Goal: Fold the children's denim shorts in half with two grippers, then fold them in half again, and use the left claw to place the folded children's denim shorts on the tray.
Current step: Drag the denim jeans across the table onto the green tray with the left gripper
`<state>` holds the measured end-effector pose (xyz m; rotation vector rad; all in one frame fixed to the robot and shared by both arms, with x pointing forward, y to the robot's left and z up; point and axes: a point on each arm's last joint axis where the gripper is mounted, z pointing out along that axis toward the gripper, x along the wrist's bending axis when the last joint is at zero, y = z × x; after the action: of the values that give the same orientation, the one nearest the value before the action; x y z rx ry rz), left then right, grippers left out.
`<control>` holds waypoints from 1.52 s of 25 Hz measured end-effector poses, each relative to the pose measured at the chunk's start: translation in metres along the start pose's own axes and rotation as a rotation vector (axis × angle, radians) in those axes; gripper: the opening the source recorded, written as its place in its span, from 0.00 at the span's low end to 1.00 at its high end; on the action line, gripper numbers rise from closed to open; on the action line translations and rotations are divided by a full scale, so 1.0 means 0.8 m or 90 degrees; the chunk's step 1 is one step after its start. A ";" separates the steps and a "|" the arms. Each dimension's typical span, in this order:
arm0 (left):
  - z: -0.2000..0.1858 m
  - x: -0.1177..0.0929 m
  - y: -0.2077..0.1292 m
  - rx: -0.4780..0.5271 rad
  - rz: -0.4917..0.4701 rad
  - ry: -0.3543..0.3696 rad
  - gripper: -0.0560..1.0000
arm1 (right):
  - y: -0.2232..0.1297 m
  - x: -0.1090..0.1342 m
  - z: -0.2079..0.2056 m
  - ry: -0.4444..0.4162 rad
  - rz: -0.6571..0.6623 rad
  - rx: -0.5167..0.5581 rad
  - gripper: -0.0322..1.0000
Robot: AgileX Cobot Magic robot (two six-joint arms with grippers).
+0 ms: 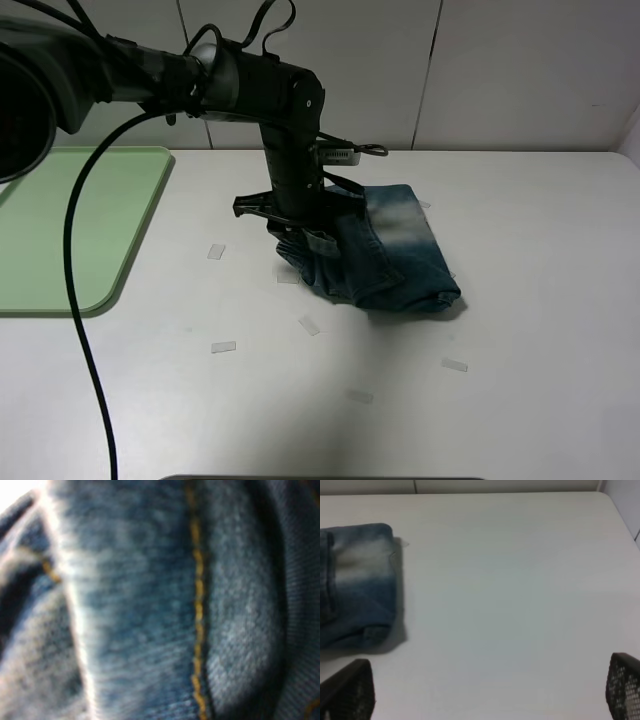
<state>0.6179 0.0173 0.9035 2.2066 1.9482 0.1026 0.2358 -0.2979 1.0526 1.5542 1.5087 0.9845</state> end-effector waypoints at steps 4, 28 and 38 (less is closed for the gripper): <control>-0.012 0.014 0.001 0.016 0.035 0.037 0.38 | 0.000 0.000 0.000 0.000 0.000 0.000 0.71; -0.079 0.236 0.055 0.070 0.007 0.124 0.36 | 0.000 0.000 0.000 0.002 0.001 0.000 0.71; -0.089 0.354 0.054 0.081 -0.045 0.137 0.36 | 0.000 0.000 0.000 0.002 0.001 0.000 0.71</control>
<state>0.6840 0.2997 0.9593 2.2854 2.2008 0.2209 0.2358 -0.2976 1.0526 1.5549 1.5095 0.9877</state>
